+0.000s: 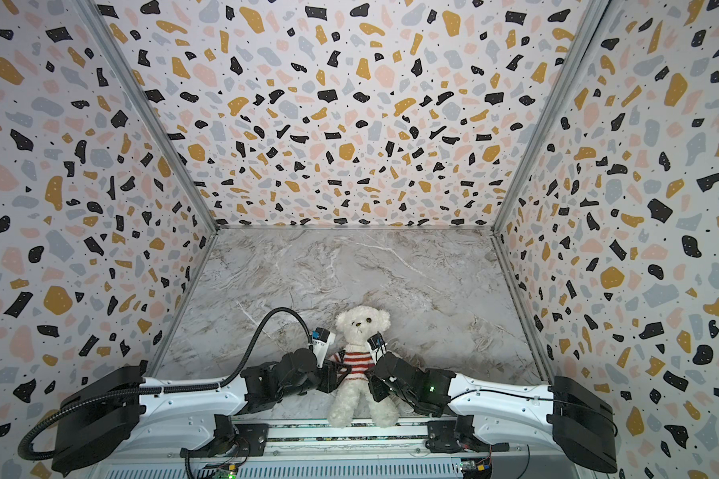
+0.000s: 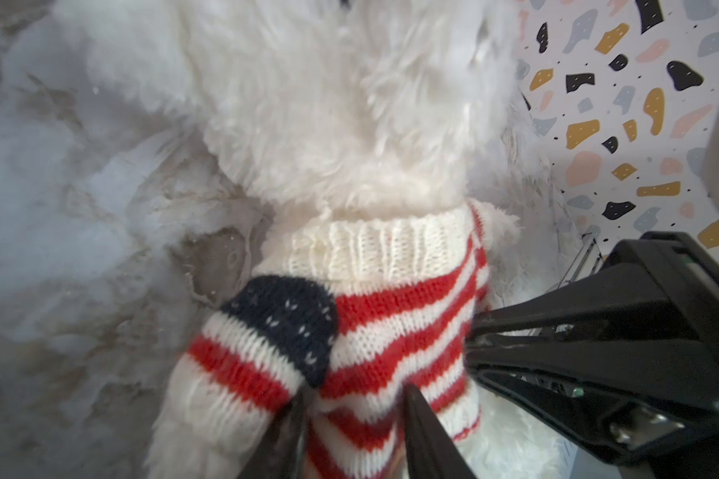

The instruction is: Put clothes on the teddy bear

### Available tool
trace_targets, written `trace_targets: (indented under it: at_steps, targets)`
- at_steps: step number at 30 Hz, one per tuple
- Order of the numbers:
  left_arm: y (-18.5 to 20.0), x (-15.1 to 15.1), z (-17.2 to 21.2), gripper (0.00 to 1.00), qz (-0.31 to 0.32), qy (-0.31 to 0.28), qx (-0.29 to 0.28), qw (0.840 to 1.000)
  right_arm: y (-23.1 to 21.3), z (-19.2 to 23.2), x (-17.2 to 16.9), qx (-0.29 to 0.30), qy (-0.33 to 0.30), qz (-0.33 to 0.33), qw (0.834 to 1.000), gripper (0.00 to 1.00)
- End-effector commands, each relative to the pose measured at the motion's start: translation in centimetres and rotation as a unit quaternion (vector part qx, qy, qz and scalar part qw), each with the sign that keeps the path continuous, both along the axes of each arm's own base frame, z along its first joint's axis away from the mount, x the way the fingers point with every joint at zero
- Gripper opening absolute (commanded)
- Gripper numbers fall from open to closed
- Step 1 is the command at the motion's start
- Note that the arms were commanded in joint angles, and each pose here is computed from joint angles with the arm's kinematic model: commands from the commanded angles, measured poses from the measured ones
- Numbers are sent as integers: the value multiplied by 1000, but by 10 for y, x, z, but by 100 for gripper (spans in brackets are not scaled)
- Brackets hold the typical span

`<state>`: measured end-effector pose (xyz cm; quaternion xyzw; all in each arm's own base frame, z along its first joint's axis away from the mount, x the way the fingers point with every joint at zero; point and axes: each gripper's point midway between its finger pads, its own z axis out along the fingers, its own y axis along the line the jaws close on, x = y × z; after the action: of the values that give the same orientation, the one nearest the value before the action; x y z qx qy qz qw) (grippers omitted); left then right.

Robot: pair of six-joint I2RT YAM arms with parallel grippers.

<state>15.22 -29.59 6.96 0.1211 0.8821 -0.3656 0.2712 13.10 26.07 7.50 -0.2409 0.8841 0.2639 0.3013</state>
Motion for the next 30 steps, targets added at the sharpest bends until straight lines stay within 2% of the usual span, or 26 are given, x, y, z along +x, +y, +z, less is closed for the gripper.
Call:
trace_targets:
  at_steps: [1,4,7,10,13,20,26,30]
  targets:
    - [0,-1,-8,38,-4,-5,17,1000,-22,-25,-11,-46,32,-12,998,15]
    - [-1,-2,-11,37,-7,-3,20,1000,-25,-26,-10,-46,30,-17,998,15]
    - [-7,-2,6,38,-16,-14,-5,1000,-26,-25,-6,-48,25,-22,998,15]
    - [-9,3,38,48,-9,-37,-43,998,-26,-27,-3,-45,26,-23,998,15]
    - [0,15,61,63,9,-47,-54,997,-28,-30,-2,-48,27,-26,998,15]
    - [41,63,72,77,85,-36,-71,993,-31,-33,-2,-46,28,-29,998,15]
    - [47,101,73,79,113,-33,-109,987,-34,-35,-2,-47,29,-33,998,15]
    - [19,108,66,79,59,-20,-106,992,-36,-38,-2,-52,32,-35,998,15]
